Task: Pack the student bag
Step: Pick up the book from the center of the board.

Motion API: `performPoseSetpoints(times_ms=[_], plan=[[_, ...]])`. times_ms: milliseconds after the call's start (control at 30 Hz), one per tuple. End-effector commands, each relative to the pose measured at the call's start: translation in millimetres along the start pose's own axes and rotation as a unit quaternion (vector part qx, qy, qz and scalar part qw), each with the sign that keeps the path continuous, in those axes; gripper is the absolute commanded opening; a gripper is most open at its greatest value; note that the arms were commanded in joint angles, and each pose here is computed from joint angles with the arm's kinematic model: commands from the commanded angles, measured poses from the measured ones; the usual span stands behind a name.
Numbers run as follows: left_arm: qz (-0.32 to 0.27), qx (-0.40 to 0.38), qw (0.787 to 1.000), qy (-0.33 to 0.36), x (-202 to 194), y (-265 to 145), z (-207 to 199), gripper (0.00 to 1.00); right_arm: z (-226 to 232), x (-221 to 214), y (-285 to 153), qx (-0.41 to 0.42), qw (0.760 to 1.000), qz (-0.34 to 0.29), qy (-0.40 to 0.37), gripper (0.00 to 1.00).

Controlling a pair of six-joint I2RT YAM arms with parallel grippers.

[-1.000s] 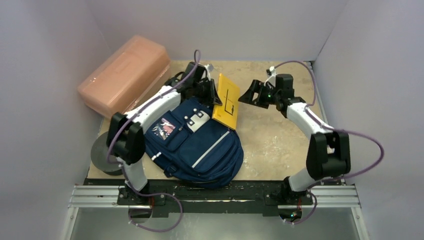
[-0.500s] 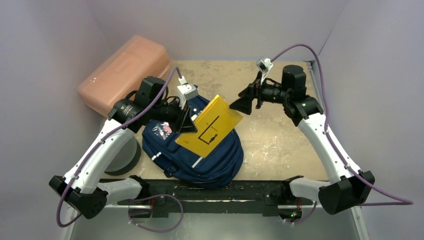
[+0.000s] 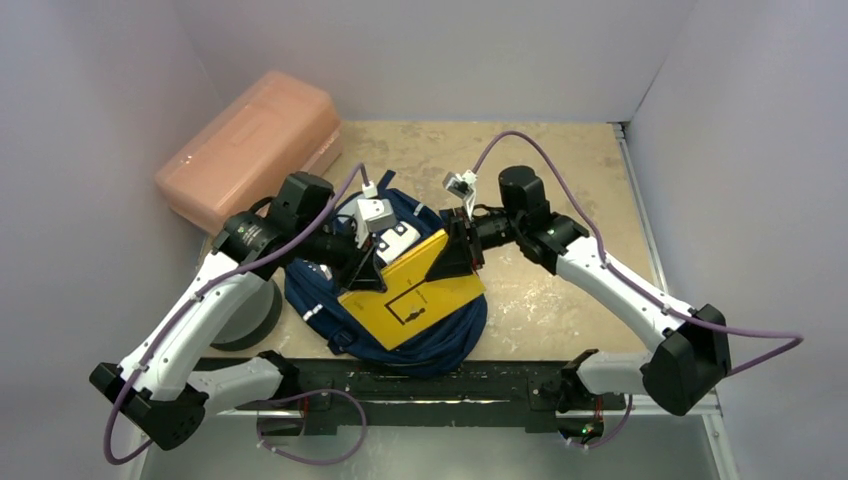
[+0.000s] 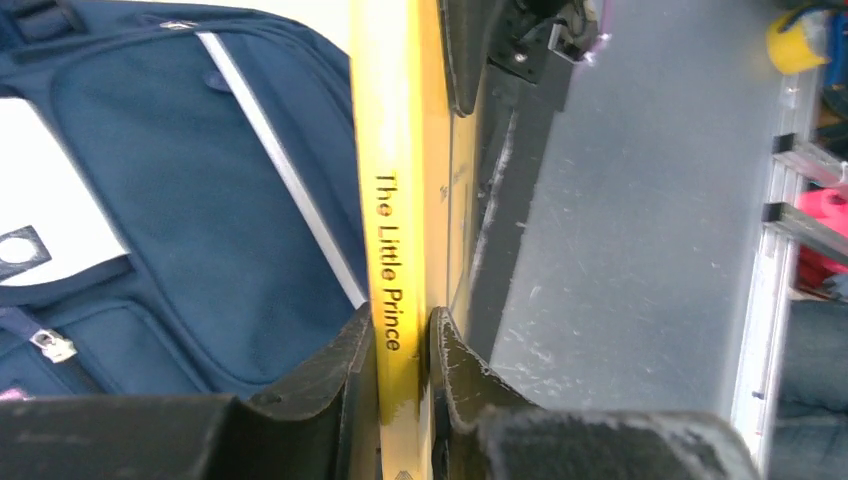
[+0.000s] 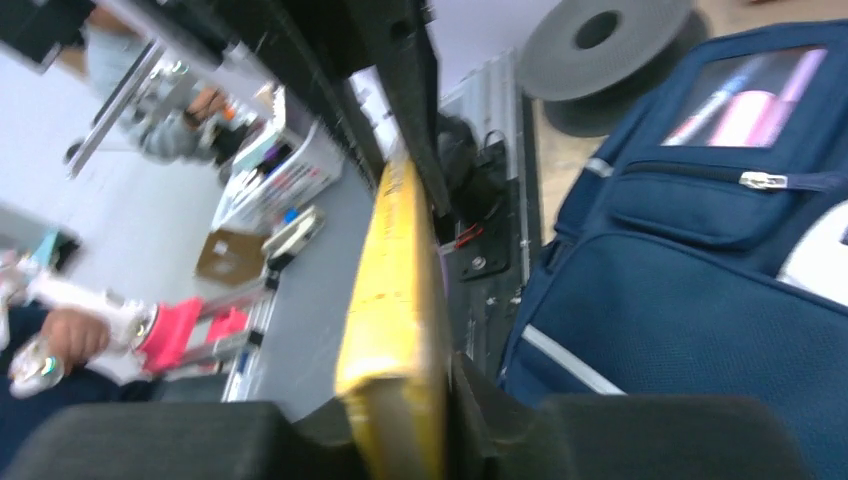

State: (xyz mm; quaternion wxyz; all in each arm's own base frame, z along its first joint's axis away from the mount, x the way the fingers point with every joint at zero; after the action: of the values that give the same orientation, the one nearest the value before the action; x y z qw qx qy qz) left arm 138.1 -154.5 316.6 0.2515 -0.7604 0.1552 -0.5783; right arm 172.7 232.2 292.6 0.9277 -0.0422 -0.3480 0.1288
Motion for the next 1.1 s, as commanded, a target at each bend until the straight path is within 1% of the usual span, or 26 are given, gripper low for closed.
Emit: performPoseSetpoints(times_ms=[0,33,67,100,133,167,200,233,267,300,333,367,400,467,500,533,567,600,633,700,800,867,933,1033,1067], plan=[[-0.059,0.007,0.997,0.056,18.5,-4.9,-1.3,0.00,16.6,-17.8,-1.0,0.071,0.997,0.041,0.010,0.06],[-0.056,0.033,0.997,0.048,19.7,-5.7,3.2,0.00,16.8,-19.9,-1.9,0.062,0.997,0.036,0.015,0.00],[-0.052,0.081,0.995,0.026,21.4,-7.6,11.3,0.08,17.5,-21.5,-3.2,0.051,0.998,0.029,0.019,0.00],[-0.042,0.162,0.986,-0.009,22.2,-11.5,25.0,0.25,18.8,-19.7,-6.0,0.023,0.999,0.012,0.021,0.00],[-0.032,0.252,0.965,-0.059,21.5,-18.0,39.3,0.44,19.2,-16.1,-11.6,-0.013,0.999,-0.012,0.026,0.00],[-0.024,0.333,0.936,-0.115,19.1,-25.0,50.7,0.56,18.7,-10.0,-19.8,-0.058,0.997,-0.046,0.035,0.00],[-0.015,0.391,0.905,-0.166,15.4,-31.1,57.3,0.63,17.6,-4.7,-30.7,-0.111,0.989,-0.082,0.046,0.00],[-0.017,0.406,0.891,-0.202,14.5,-31.8,58.2,0.66,18.8,5.2,-46.8,-0.175,0.975,-0.128,0.055,0.00],[-0.024,0.398,0.890,-0.221,14.1,-28.0,57.6,0.67,18.0,11.7,-64.9,-0.242,0.952,-0.173,0.070,0.00],[-0.044,0.383,0.892,-0.236,14.9,-22.1,56.3,0.68,16.5,18.1,-87.5,-0.321,0.916,-0.228,0.081,0.00],[-0.064,0.366,0.894,-0.250,14.0,-15.4,55.2,0.68,20.6,21.1,-107.6,-0.385,0.878,-0.270,0.086,0.00],[-0.095,0.342,0.896,-0.268,15.9,-8.2,53.1,0.67,28.9,22.3,-129.0,-0.457,0.829,-0.314,0.082,0.00],[-0.099,0.324,0.894,-0.293,9.1,2.4,51.8,0.65,36.5,21.3,-147.2,-0.516,0.780,-0.347,0.078,0.00],[-0.097,0.281,0.904,-0.308,5.0,25.0,44.3,0.63,54.3,15.6,-178.4,-0.599,0.688,-0.405,0.070,0.00],[-0.083,0.265,0.913,-0.298,4.7,39.1,36.3,0.63,63.1,12.4,-190.0,-0.624,0.652,-0.426,0.063,0.00],[-0.069,0.259,0.921,-0.281,4.8,53.1,27.4,0.63,71.7,8.1,-199.5,-0.641,0.624,-0.443,0.056,0.00],[-0.055,0.248,0.931,-0.262,5.3,68.9,16.7,0.63,79.7,4.4,-206.5,-0.651,0.603,-0.458,0.050,0.00],[-0.038,0.224,0.945,-0.234,5.6,88.5,-1.1,0.64,85.3,1.0,-210.8,-0.655,0.591,-0.469,0.046,0.00],[-0.024,0.211,0.954,-0.213,5.3,105.1,-12.5,0.64,91.1,-1.9,-213.3,-0.653,0.585,-0.479,0.040,0.00],[0.014,0.194,0.965,-0.178,4.6,137.1,-31.7,0.64,98.8,-6.9,-214.5,-0.642,0.587,-0.493,0.030,0.00],[0.078,0.202,0.969,-0.120,2.2,177.9,-50.9,0.64,104.2,-12.9,-213.6,-0.628,0.596,-0.500,0.020,0.00],[0.127,0.211,0.965,-0.092,-3.1,204.3,-56.5,0.63,105.2,-17.1,-212.9,-0.625,0.601,-0.498,0.019,0.00],[0.173,0.230,0.955,-0.077,-11.4,225.2,-56.2,0.61,105.6,-20.1,-210.9,-0.620,0.609,-0.495,0.019,0.00],[0.218,0.261,0.938,-0.063,-26.4,247.5,-49.2,0.55,103.3,-26.2,-205.9,-0.607,0.626,-0.489,0.022,0.00],[0.223,0.270,0.935,-0.060,-29.8,250.7,-46.8,0.53,101.8,-28.5,-204.3,-0.604,0.631,-0.486,0.023,0.00]])
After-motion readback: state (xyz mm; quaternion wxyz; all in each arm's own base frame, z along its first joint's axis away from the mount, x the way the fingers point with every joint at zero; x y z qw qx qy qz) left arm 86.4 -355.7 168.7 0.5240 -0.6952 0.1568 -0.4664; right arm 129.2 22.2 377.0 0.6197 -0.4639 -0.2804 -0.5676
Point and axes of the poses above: each gripper's point midway between its finger pads, its own y axis out along the fingers, its own z axis along the line the jaws close on, x = y × z, the point moved 8 cm from there along -y, back along the fingers, and after that the axes turned 10 degrees about y, right-handed, at the moved point
